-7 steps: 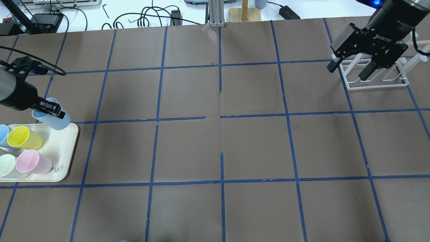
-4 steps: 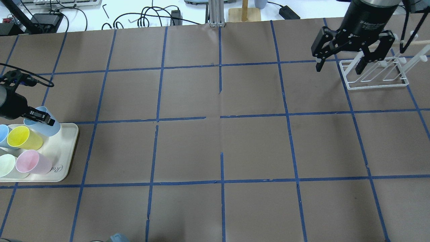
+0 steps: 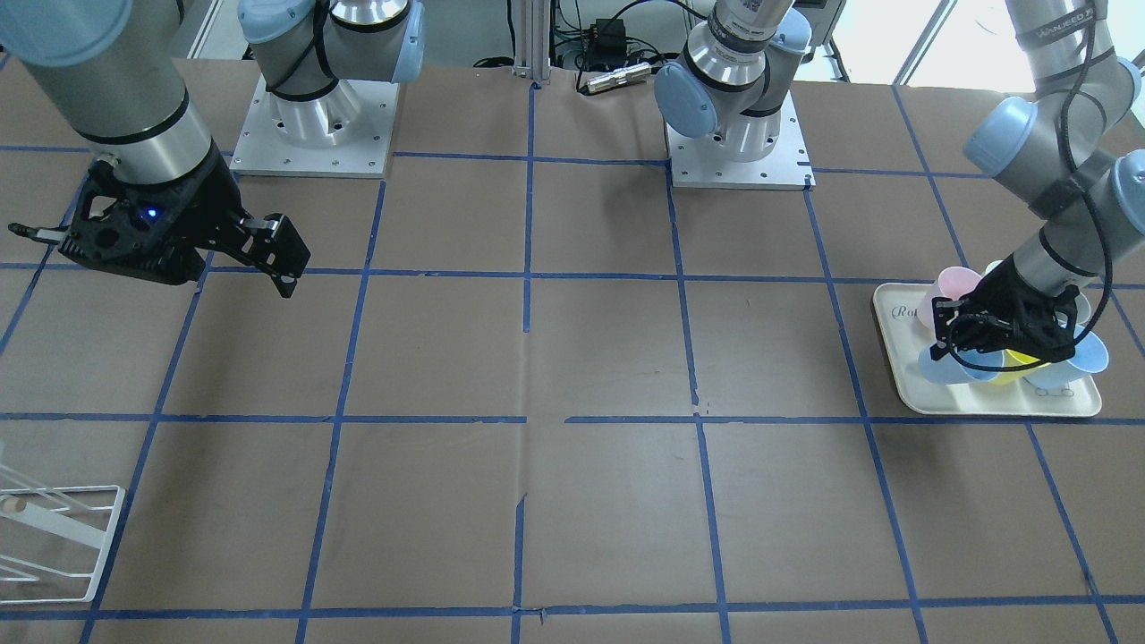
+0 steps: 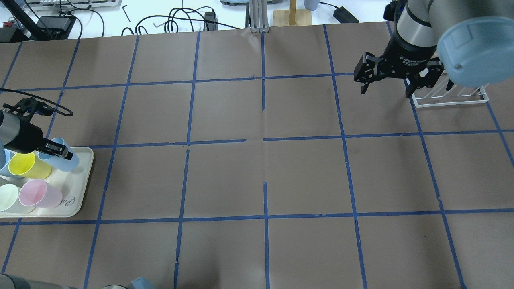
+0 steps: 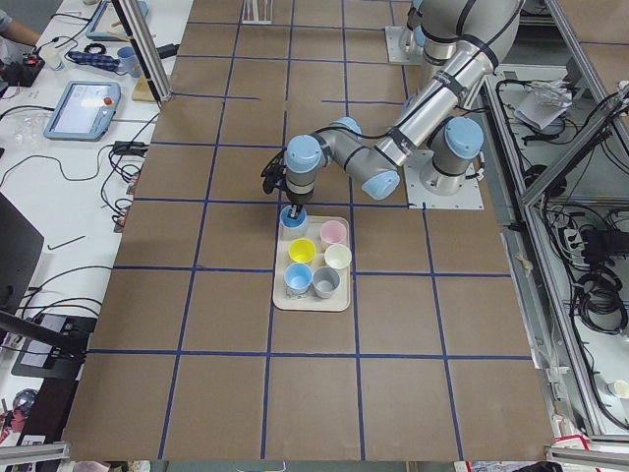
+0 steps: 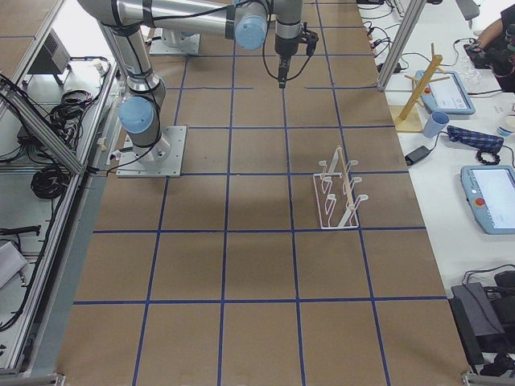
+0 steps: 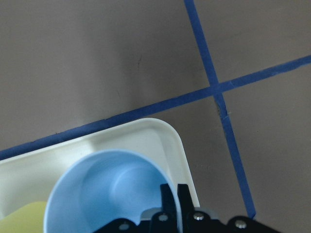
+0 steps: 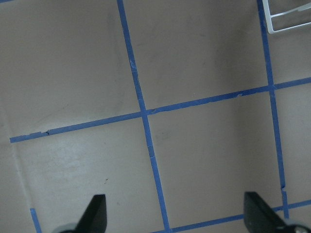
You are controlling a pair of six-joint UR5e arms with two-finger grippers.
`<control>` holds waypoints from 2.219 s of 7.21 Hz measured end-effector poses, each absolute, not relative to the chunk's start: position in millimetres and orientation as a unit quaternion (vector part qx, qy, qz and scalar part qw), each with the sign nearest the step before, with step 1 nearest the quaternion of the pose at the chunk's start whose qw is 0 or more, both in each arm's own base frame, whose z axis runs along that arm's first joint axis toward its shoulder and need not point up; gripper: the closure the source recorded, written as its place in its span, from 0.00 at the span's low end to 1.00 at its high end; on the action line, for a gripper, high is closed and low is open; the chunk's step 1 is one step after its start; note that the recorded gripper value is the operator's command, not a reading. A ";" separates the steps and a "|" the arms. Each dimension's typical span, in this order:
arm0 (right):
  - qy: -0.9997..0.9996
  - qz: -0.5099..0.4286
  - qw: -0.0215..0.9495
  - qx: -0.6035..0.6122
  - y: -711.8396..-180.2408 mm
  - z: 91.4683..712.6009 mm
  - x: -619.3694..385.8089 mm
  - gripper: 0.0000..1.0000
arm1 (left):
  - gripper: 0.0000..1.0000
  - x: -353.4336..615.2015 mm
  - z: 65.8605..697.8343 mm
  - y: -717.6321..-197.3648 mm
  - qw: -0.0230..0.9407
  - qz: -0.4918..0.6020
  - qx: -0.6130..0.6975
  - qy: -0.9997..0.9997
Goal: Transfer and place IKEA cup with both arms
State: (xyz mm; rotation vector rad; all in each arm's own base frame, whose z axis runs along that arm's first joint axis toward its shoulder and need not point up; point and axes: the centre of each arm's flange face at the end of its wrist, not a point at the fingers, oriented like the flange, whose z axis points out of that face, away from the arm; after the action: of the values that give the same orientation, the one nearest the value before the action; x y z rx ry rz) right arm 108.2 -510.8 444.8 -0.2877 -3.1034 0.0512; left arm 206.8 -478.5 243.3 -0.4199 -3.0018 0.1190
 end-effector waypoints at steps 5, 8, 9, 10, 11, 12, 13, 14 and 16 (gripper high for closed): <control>-0.996 -0.002 -0.019 -0.090 -451.7 485.9 121.5 0.00 | 0.00 176.5 291.7 -494.2 0.063 0.045 -0.128 -0.989; -0.996 -0.008 -0.019 -0.089 -437.7 483.7 124.2 0.00 | 0.00 32.6 423.2 -537.7 0.078 0.032 -0.094 -0.992; -0.996 -0.010 -0.018 -0.089 -431.8 481.3 124.2 0.00 | 0.00 -29.0 464.2 -543.3 0.068 0.037 -0.069 -0.995; -0.996 -0.011 -0.018 -0.088 -429.2 480.2 124.2 0.00 | 0.00 -83.3 490.3 -538.2 0.050 0.038 -0.049 -0.997; -0.996 -0.012 -0.018 -0.086 -428.9 479.9 123.9 0.00 | 0.00 -125.6 504.5 -525.8 0.019 0.036 -0.036 -0.999; -0.996 -0.013 -0.019 -0.084 -429.0 479.7 123.2 0.00 | 0.00 -152.0 512.0 -511.1 -0.009 0.036 -0.032 -0.999; -0.996 -0.012 -0.019 -0.081 -429.0 480.4 122.6 0.00 | 0.00 -162.3 514.2 -500.2 -0.022 0.034 -0.029 -0.999; -0.997 -0.011 -0.019 -0.080 -429.1 481.7 122.6 0.00 | 0.00 -160.7 514.6 -495.9 -0.019 0.033 -0.021 -0.999; -0.997 -0.007 -0.018 -0.080 -429.9 484.7 122.4 0.00 | 0.00 -130.6 520.4 -501.9 0.015 0.038 0.015 -0.999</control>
State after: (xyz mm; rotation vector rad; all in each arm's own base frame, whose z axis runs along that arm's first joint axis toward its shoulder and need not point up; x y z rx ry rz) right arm 122.4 -429.9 484.7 -0.2529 -3.1679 -0.0222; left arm -130.6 -501.9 520.4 0.0453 -3.1090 0.1185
